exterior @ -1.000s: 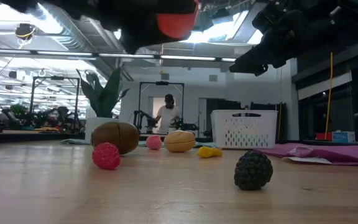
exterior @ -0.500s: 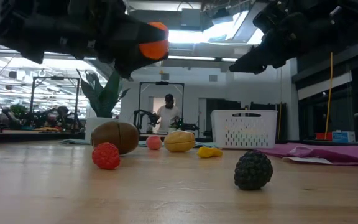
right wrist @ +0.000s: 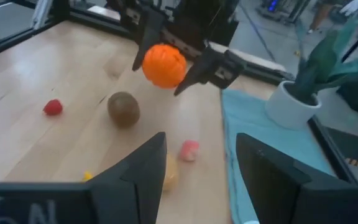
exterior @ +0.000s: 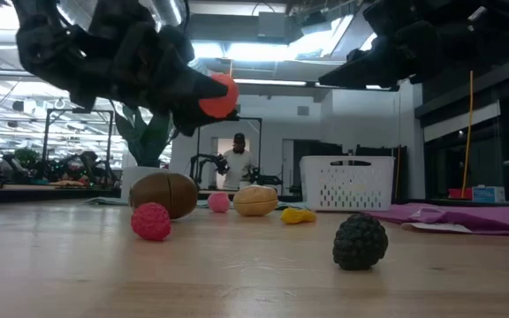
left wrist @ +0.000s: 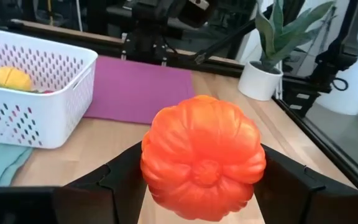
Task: Pick and placing Produce into tupperware
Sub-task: Put the orange pumpkin into the white container
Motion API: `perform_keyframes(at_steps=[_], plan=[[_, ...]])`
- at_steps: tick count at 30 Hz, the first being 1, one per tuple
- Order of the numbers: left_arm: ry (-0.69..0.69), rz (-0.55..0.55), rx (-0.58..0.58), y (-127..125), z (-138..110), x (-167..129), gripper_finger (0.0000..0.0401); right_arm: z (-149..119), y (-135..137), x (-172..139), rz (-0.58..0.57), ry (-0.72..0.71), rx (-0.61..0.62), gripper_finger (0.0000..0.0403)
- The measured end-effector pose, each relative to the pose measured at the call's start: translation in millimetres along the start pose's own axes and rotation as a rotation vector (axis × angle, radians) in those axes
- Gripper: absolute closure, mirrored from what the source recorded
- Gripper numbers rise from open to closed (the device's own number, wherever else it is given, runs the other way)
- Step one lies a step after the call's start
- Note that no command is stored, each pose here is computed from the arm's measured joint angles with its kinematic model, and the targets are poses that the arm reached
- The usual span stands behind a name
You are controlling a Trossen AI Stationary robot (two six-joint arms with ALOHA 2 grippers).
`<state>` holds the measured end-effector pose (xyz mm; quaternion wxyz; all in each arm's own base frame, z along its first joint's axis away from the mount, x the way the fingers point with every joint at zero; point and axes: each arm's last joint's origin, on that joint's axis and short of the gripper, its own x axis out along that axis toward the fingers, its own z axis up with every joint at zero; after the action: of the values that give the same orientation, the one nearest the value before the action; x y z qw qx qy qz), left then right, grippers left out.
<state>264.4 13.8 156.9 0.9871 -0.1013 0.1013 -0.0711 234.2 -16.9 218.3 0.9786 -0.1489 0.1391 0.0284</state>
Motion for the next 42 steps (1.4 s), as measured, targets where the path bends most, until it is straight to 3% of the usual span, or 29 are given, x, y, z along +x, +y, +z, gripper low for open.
perform_keyframes(at_steps=[8, 14, 22, 27, 34, 42], plan=[[0.087, -0.004, -0.036, 20, 4, 1, 0.0164, 2, -1, 0, -0.016, -0.022, -0.020, 0.0208], [0.232, -0.002, 0.043, 24, 22, 17, 0.0164, 2, -2, 0, -0.057, -0.014, -0.039, 0.0208], [0.272, 0.007, 0.115, 30, 45, 24, 0.0163, 7, -6, 13, -0.084, -0.003, -0.070, 0.0206], [0.279, 0.026, 0.106, 35, 45, 22, 0.0163, 9, -10, 33, -0.088, 0.047, -0.082, 0.0171], [0.278, 0.038, 0.111, 43, 46, 19, 0.0163, 11, -14, 57, -0.124, 0.120, -0.201, 0.0107], [0.280, 0.000, 0.082, 52, 46, 14, 0.0163, 24, -4, 69, -0.086, 0.090, -0.320, 0.0109]])
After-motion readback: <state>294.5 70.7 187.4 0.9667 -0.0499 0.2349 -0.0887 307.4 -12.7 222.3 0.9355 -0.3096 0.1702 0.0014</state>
